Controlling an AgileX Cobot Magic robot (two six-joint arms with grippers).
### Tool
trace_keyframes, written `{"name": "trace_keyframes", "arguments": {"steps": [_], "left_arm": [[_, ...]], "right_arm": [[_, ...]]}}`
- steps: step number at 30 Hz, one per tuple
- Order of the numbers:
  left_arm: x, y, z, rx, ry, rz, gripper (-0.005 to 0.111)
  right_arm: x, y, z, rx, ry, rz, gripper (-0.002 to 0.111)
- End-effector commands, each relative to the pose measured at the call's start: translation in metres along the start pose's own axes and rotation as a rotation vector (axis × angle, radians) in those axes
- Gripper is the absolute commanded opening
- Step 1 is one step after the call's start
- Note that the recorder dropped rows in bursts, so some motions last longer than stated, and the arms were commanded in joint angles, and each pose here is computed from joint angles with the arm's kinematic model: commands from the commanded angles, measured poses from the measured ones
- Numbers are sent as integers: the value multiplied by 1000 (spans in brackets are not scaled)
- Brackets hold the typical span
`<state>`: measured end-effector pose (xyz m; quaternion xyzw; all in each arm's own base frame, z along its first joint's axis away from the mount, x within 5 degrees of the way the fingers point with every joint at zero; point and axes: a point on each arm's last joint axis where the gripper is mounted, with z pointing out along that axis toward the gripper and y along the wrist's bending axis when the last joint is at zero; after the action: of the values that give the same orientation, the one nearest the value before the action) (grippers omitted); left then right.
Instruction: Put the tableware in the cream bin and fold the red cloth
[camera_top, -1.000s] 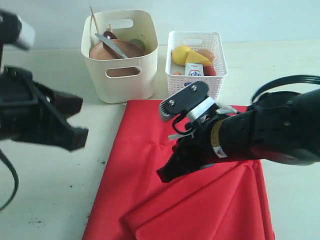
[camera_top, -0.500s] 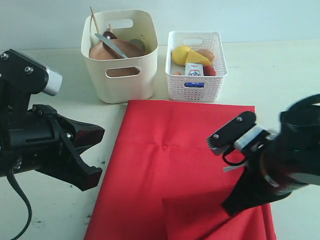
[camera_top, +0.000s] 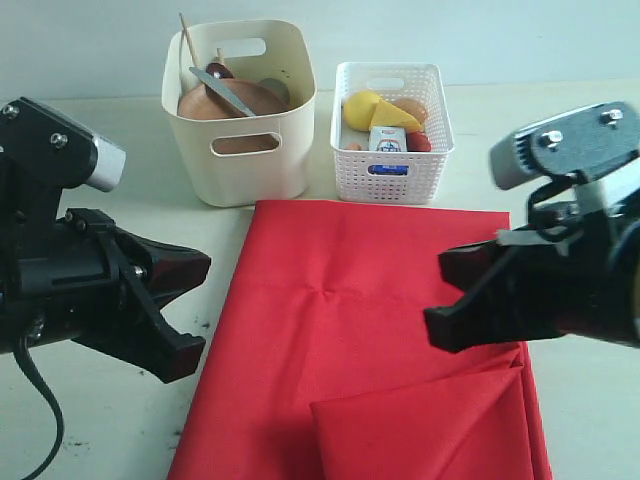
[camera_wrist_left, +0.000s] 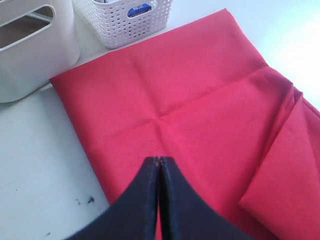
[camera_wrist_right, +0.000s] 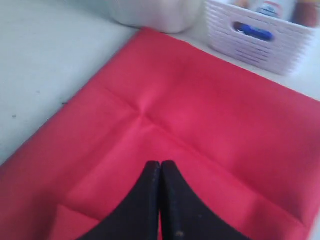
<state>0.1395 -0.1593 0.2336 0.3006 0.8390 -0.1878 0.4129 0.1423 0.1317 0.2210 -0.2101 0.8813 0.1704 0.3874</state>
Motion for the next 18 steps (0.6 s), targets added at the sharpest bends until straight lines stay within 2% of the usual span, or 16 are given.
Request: {"name": "trace_keyframes", "arguments": {"steps": [1, 5, 9, 13, 18], "left_arm": [[1, -1, 1, 7, -1, 0, 3], [1, 0, 1, 4, 2, 0, 3], [2, 1, 1, -10, 13, 0, 3], [4, 3, 1, -30, 28, 0, 3], [4, 3, 1, -37, 34, 0, 3]], "right_arm": [[11, 13, 53, -68, 126, -39, 0], [25, 17, 104, -43, 276, -55, 0], [31, 13, 131, 37, 386, -107, 0], [46, -2, 125, 196, 545, -117, 0], [68, -2, 86, 212, 637, -157, 0]]}}
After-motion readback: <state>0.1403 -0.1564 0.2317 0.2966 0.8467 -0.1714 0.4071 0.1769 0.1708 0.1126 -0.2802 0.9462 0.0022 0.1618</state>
